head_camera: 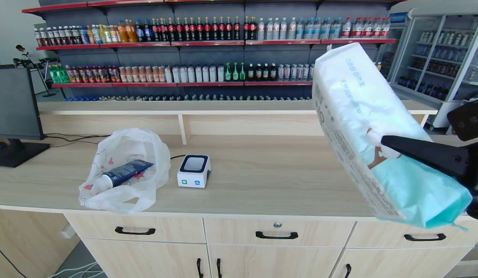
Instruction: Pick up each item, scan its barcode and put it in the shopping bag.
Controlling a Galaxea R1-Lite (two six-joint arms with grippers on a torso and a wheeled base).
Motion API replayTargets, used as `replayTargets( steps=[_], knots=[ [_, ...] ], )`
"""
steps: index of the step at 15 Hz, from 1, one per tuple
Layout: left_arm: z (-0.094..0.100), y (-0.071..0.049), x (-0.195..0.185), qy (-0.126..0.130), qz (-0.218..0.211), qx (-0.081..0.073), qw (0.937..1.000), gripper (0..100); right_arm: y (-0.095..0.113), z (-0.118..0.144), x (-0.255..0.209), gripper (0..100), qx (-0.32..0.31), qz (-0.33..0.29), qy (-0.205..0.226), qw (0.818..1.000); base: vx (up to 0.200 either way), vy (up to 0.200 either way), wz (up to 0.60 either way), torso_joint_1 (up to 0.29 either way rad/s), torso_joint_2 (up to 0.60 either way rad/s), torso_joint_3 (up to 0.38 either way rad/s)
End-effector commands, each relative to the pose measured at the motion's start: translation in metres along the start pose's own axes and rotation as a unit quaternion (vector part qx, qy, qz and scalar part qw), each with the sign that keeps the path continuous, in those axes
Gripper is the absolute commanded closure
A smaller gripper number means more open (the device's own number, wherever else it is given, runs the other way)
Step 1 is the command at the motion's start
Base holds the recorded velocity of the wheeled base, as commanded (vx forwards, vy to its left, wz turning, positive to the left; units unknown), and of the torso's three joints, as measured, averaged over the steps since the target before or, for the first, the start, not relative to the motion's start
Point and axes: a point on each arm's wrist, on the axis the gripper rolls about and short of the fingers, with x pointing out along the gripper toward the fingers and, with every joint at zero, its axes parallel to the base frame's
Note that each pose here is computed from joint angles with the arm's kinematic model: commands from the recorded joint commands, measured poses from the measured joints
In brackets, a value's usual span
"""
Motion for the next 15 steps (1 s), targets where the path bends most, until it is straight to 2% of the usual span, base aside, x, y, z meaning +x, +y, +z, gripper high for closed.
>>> replayTargets(
  steps=[1, 2, 4, 9, 12, 14, 15],
  knots=[
    [0.000, 0.000, 0.000, 0.000, 0.000, 0.000, 1.0000, 100, -0.028, -0.003, 0.012, 100, -0.051, -0.040, 0.004, 0.998, 0.000, 0.000, 0.00, 0.000, 0.00, 0.000],
    [0.000, 0.000, 0.000, 0.000, 0.000, 0.000, 1.0000, 100, -0.042, -0.008, 0.016, 100, -0.102, -0.083, -0.008, 0.991, 0.000, 0.000, 0.00, 0.000, 0.00, 0.000],
    [0.000, 0.000, 0.000, 0.000, 0.000, -0.001, 1.0000, 100, -0.050, -0.012, 0.016, 100, -0.111, -0.159, -0.054, 0.979, 0.000, 0.000, 0.00, 0.000, 0.00, 0.000],
    [0.000, 0.000, 0.000, 0.000, 0.000, -0.002, 1.0000, 100, -0.064, -0.014, 0.011, 100, -0.099, -0.218, -0.077, 0.968, 0.000, 0.000, 0.00, 0.000, 0.00, 0.000],
    [0.000, 0.000, 0.000, 0.000, 0.001, -0.002, 1.0000, 100, -0.068, -0.014, 0.013, 100, -0.108, -0.224, -0.065, 0.966, 0.000, 0.000, 0.00, 0.000, 0.00, 0.000],
    [0.000, 0.000, 0.000, 0.000, 0.002, -0.003, 1.0000, 100, -0.072, -0.001, 0.016, 100, -0.175, -0.260, -0.031, 0.949, 0.000, 0.000, 0.00, 0.000, 0.00, 0.000],
    [0.000, 0.000, 0.000, 0.000, 0.002, -0.004, 1.0000, 100, -0.066, 0.018, 0.024, 100, -0.224, -0.266, -0.035, 0.937, 0.000, 0.000, 0.00, 0.000, 0.00, 0.000]
  ],
)
